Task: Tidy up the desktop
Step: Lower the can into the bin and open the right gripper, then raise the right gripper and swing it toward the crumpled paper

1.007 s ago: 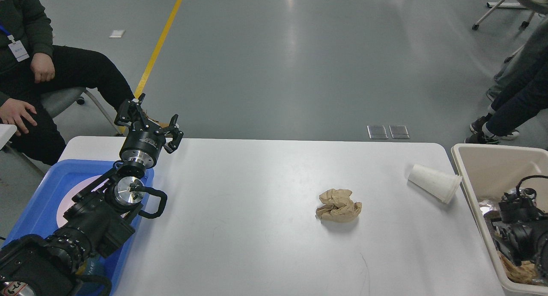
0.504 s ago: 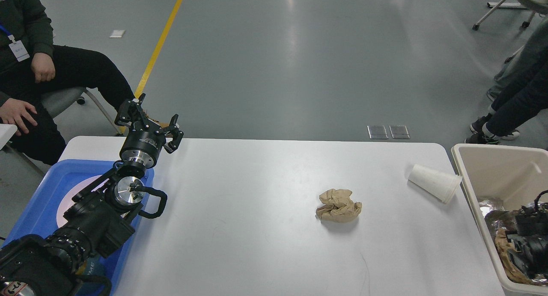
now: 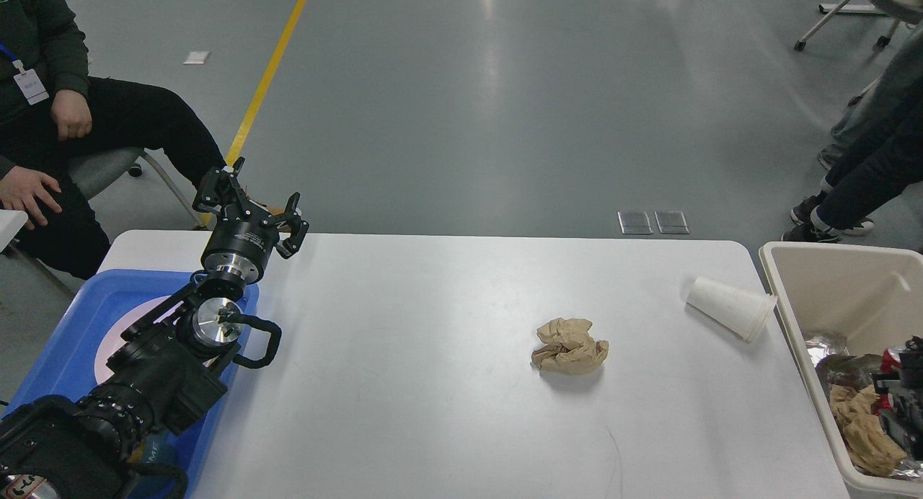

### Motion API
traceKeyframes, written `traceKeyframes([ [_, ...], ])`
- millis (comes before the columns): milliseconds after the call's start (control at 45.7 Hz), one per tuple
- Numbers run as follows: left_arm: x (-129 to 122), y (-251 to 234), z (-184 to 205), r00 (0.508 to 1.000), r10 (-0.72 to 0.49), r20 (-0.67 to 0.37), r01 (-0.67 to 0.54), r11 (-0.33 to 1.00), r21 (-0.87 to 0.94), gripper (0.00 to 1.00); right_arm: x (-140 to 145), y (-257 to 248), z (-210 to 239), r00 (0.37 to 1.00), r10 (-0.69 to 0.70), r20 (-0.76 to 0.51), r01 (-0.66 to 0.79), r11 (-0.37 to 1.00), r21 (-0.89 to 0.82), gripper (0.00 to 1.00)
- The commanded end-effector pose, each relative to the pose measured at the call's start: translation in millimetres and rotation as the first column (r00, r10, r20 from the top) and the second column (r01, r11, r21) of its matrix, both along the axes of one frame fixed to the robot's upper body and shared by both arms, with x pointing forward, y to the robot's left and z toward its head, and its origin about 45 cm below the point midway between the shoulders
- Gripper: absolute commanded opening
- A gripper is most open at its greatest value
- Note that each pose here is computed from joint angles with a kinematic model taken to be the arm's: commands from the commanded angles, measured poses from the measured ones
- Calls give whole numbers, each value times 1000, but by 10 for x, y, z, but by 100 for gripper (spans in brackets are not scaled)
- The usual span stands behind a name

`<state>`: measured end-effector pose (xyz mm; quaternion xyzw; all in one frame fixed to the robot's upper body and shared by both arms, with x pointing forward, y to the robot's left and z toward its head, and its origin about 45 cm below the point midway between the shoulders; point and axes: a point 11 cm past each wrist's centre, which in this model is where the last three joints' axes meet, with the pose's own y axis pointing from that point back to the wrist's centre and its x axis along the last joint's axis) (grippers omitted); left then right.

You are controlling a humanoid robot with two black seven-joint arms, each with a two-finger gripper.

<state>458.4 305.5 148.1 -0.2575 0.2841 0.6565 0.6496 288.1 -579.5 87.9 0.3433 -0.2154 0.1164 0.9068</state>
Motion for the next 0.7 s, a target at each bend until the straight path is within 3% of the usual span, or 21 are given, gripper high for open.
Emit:
traceKeyframes([
  [0,-4,2,-6,1000,0,-1,0,1000,0,96,201,-66,260,996,-36,82,35,999,18,100],
  [328,1,0,1,1000,0,0,0,1000,0,96,985,-4,1495,967,-79,241,56,993,103,100],
  [460,1,0,1,1000,0,0,0,1000,0,96,1242,231,2009,978,-81,194,51,987,155,100],
  [679,1,0,1,1000,0,0,0,1000,0,96,1509,1031,2599,1000,-14,-29,21,963,269,100],
])
